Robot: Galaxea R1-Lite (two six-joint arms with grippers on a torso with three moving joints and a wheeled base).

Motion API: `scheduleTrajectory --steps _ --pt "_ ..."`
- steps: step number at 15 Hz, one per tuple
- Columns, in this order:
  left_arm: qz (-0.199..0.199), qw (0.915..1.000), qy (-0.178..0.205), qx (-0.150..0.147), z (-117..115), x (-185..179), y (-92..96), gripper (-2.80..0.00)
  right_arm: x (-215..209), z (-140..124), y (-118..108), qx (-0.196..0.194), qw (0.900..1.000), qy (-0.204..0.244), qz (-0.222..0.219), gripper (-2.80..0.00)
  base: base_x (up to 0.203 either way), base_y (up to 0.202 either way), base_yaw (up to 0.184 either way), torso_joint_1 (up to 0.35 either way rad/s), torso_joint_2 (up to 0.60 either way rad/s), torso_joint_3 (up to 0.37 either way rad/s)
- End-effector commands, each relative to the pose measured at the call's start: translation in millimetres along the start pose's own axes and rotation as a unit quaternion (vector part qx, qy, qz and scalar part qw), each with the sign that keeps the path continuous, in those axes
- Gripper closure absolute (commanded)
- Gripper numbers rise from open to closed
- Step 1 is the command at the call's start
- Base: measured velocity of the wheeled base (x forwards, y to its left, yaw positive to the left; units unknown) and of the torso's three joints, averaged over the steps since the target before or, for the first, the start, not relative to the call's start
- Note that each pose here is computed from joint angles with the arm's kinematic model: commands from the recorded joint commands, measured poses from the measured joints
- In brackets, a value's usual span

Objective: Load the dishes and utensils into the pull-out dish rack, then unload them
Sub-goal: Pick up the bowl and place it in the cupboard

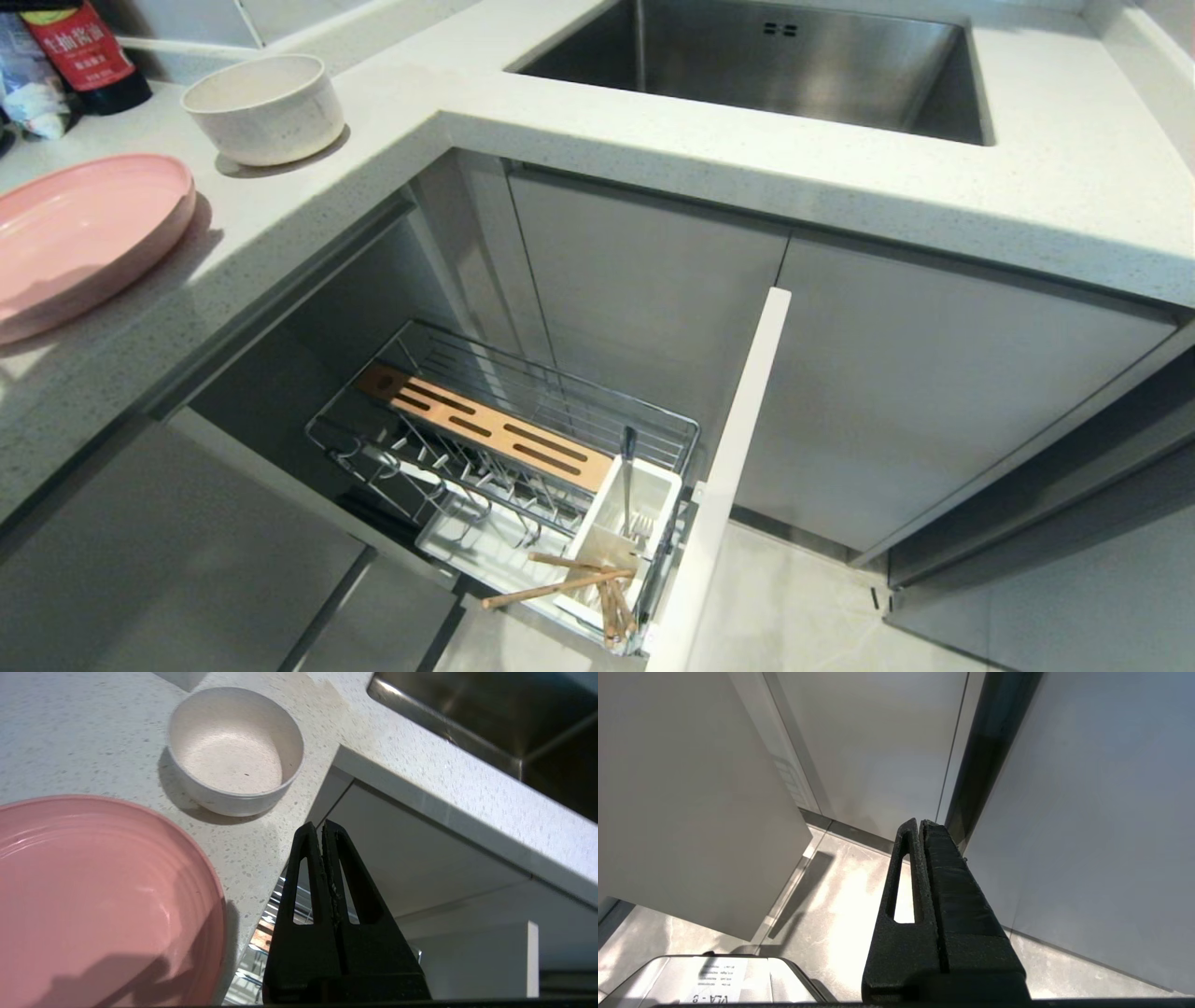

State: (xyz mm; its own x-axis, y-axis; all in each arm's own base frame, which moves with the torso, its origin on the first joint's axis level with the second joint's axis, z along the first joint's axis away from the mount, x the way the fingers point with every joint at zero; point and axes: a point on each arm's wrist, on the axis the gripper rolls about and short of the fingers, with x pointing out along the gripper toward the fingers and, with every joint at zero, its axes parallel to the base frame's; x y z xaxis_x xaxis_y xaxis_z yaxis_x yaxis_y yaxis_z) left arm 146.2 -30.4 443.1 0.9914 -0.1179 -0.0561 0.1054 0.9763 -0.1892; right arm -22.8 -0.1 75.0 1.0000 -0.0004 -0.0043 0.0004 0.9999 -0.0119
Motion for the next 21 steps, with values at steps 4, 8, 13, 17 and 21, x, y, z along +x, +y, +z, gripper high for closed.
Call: scheduleTrajectory --steps 4,8,13,17,21 --pt "-0.014 0.9989 0.005 0.043 -14 21 2.1 0.0 0 0 0 0.0 1.0 0.0 0.0 0.0 0.0 0.0 0.0 0.0 0.0 0.0" --pt "0.009 0.9949 0.02 0.099 -24 46 10.6 -2.8 0 0 0 0.0 1.0 0.0 0.0 0.0 0.0 0.0 0.0 0.0 0.0 0.0" --pt "0.013 0.9942 0.039 0.1 -29 75 11.7 -2.8 0 0 0 0.0 1.0 0.0 0.0 0.0 0.0 0.0 0.0 0.0 0.0 0.0" --pt "0.013 0.995 0.034 0.093 -28 86 11.5 -2.8 0 0 0 0.0 1.0 0.0 0.0 0.0 0.0 0.0 0.0 0.0 0.0 0.0" --pt "0.018 0.9957 0.023 0.088 -32 111 14.2 -2.8 0 0 0 0.0 1.0 0.0 0.0 0.0 0.0 0.0 0.0 0.0 0.0 0.0"
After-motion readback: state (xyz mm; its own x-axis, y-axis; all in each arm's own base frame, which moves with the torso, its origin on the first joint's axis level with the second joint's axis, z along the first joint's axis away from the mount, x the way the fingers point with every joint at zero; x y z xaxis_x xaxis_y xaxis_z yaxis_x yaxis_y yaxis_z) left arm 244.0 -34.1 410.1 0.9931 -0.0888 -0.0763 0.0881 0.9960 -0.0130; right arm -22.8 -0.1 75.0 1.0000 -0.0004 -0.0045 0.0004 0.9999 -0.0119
